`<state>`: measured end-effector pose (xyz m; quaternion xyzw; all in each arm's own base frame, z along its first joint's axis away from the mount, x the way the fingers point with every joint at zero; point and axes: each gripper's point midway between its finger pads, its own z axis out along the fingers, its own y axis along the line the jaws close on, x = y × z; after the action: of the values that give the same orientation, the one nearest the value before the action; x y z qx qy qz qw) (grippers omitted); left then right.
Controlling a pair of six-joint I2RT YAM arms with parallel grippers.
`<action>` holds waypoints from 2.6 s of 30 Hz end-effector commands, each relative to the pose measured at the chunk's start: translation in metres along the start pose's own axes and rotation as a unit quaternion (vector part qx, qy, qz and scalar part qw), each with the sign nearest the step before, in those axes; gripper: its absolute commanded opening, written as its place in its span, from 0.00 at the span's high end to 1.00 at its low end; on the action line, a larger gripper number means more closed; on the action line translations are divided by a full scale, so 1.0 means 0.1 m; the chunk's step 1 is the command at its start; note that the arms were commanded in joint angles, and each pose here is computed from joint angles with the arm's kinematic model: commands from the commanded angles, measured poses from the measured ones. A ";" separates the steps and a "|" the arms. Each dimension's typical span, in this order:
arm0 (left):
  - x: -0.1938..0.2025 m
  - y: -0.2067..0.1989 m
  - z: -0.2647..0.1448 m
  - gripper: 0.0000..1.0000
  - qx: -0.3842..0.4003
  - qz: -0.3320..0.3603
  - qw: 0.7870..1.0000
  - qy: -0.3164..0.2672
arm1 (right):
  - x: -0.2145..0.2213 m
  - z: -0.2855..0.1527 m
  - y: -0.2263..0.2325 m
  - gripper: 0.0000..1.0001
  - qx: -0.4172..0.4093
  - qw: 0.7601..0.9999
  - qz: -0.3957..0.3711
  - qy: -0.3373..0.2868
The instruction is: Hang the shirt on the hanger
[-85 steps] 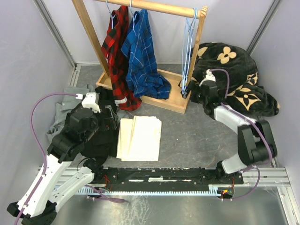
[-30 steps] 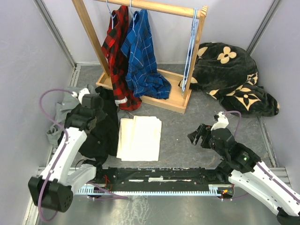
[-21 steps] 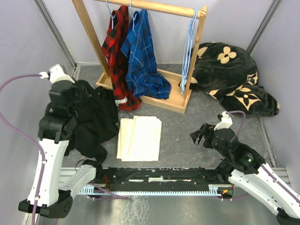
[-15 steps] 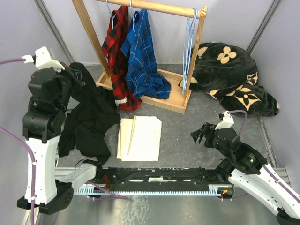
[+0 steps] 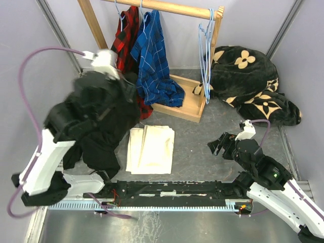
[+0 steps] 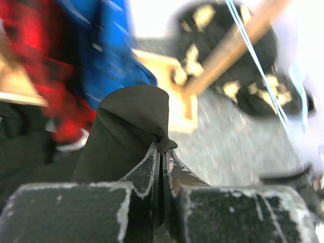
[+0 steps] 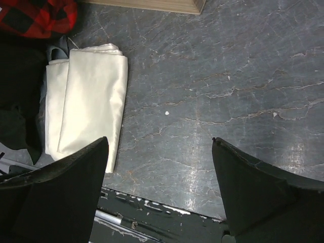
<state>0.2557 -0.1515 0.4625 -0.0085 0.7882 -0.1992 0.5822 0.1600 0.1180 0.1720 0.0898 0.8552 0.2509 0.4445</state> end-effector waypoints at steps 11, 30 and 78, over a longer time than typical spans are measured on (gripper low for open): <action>1.32 -0.27 0.06 0.20 -0.031 0.024 0.999 0.035 | -0.18 -0.24 -0.25 0.03 0.046 0.998 -0.003 -0.041; 1.59 1.46 0.13 0.11 -0.191 -0.034 0.976 0.096 | 0.15 0.37 1.05 0.03 -0.071 0.976 -0.191 0.075; 0.37 1.47 -1.40 0.15 -0.168 -0.057 0.970 -0.165 | 0.29 1.78 3.91 1.00 -0.237 0.912 -0.334 0.009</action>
<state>0.1493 0.0118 0.4148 -0.1866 0.7042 -0.1065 0.6767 0.2576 0.5509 0.1446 -0.3516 0.8088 0.2409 0.4052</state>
